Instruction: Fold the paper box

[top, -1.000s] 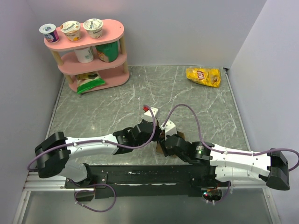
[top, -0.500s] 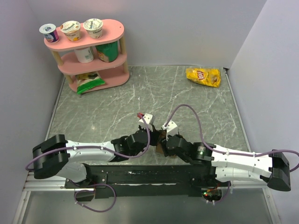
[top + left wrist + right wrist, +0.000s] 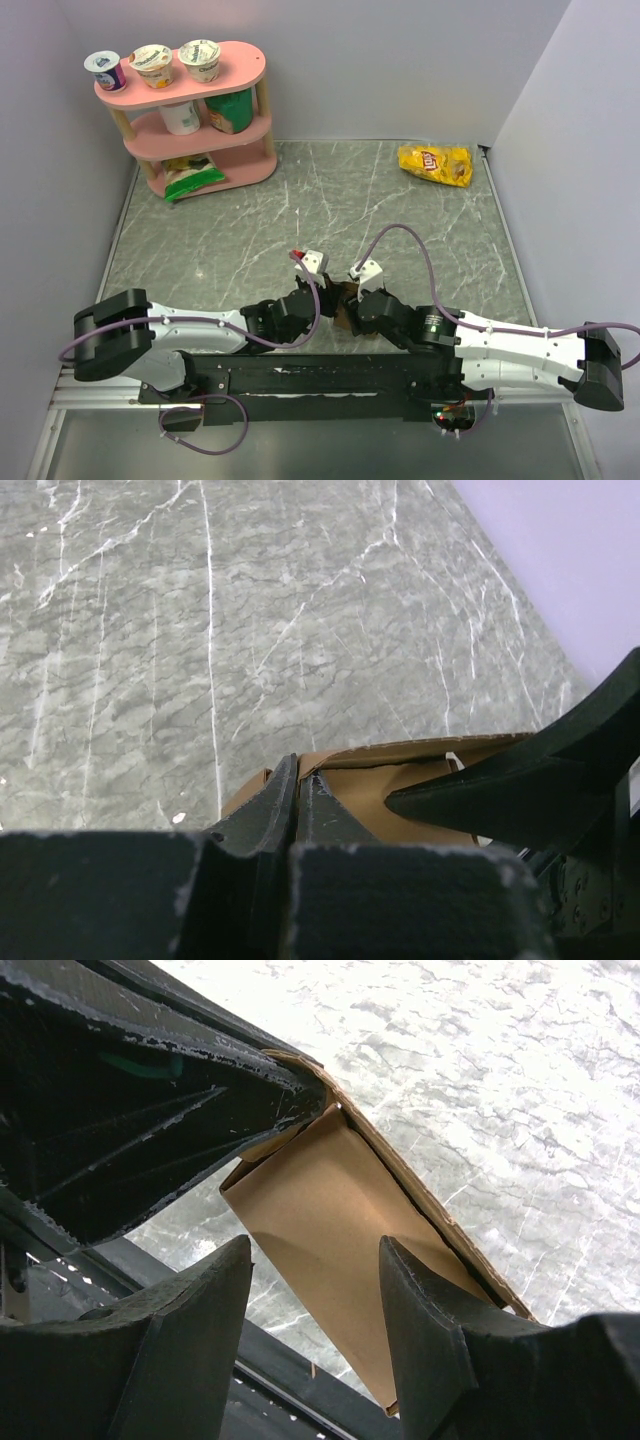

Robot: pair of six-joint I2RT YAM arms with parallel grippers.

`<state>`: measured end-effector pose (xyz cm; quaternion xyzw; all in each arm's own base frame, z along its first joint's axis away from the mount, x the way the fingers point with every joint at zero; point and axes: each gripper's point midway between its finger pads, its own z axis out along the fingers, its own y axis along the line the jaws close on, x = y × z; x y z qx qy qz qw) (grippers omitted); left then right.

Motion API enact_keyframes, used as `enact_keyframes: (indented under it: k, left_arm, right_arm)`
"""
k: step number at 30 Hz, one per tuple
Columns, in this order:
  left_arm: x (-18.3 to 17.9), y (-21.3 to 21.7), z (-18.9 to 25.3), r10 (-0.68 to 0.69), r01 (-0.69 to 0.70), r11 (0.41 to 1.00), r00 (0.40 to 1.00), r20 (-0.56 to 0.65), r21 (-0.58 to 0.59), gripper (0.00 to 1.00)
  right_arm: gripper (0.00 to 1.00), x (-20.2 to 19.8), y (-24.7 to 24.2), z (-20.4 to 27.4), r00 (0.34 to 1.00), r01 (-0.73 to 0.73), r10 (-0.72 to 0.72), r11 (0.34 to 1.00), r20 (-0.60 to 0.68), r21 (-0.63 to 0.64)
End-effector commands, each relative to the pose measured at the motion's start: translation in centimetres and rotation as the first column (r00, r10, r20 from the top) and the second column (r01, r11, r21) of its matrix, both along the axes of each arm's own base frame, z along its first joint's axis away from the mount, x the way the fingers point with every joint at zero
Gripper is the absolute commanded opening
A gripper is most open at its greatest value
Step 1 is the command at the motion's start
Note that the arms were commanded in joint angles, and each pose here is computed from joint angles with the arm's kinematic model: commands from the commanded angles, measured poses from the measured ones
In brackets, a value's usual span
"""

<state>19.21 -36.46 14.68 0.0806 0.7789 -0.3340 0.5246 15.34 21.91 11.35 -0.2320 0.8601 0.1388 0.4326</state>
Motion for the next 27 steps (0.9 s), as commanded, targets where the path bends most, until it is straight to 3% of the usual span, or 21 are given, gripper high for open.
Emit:
enact_keyframes:
  k: [1, 8, 20, 27]
  left_arm:
    - [-2.3, 0.1, -4.9, -0.044, 0.056, 0.993, 0.992, -0.116, 0.101, 0.01]
    - [-2.9, 0.8, -7.2, -0.034, 0.052, 0.986, 0.993, -0.113, 0.158, 0.01]
    - [-3.3, 2.4, -6.3, -0.107, 0.092, 0.967, 0.993, 0.054, 0.237, 0.01]
    - [-4.0, 1.9, -7.8, -0.141, 0.126, 0.96, 0.989, 0.045, 0.251, 0.01]
  right_arm:
    - [0.61, 0.1, -0.2, -0.3, 1.0, 0.027, -0.027, 1.0, -0.007, 0.014]
    - [0.61, 0.1, -0.5, -0.1, 0.999, 0.034, -0.034, 0.999, -0.003, 0.029]
    - [0.61, -0.1, -1.1, 0.1, 0.999, 0.039, -0.039, 0.998, 0.001, 0.046]
    - [0.62, -0.1, -1.1, 0.3, 0.999, 0.042, -0.042, 0.998, -0.001, 0.05]
